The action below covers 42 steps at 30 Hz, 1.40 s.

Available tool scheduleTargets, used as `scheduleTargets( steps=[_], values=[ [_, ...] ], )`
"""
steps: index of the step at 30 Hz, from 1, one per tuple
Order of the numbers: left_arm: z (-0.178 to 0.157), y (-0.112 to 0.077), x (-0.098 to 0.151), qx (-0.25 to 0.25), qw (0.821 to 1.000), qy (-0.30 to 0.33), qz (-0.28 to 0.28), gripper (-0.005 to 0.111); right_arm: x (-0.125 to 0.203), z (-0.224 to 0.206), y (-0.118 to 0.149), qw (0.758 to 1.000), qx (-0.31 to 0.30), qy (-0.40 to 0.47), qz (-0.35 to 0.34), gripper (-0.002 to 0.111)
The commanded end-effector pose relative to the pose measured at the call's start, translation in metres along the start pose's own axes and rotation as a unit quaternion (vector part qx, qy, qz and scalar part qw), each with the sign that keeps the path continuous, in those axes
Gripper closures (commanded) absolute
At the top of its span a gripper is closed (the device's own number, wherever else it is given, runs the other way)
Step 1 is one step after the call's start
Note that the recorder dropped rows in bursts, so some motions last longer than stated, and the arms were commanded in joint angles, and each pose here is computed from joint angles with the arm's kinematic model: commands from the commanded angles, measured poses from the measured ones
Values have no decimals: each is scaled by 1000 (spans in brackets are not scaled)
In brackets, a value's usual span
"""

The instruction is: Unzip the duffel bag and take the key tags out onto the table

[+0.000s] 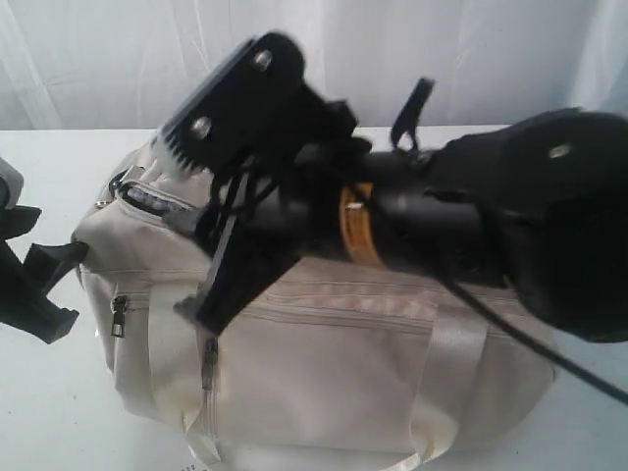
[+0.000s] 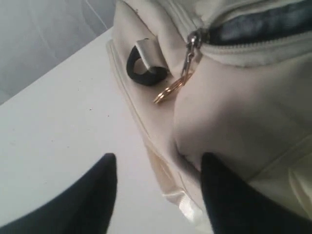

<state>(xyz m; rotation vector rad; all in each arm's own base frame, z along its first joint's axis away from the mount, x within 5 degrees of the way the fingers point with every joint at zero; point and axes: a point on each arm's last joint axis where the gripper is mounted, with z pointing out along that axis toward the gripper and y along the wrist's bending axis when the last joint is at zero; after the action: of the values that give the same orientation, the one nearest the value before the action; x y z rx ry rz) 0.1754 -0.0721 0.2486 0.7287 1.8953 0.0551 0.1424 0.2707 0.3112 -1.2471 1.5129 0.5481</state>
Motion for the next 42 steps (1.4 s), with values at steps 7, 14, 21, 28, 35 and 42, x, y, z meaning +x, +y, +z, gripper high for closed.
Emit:
scheduleTargets(
  steps=[7,14,21,28,35,42],
  values=[
    [-2,-9,-3,50,998,-24,-17,35,19,-95,-40,958,255,41,125,56],
    [5,-13,0,65,998,-12,-23,35,60,-123,-33,926,286,135,205,40],
    [20,-18,0,90,994,8,-56,36,89,-117,-17,925,244,170,236,38],
    [32,-21,5,93,993,37,-63,38,101,-120,-17,917,261,204,221,38],
    [36,-22,8,96,992,47,-62,79,119,-125,-16,904,281,264,187,38],
    [35,-22,7,98,992,44,-61,107,141,-125,-11,899,289,276,179,44]
  ],
)
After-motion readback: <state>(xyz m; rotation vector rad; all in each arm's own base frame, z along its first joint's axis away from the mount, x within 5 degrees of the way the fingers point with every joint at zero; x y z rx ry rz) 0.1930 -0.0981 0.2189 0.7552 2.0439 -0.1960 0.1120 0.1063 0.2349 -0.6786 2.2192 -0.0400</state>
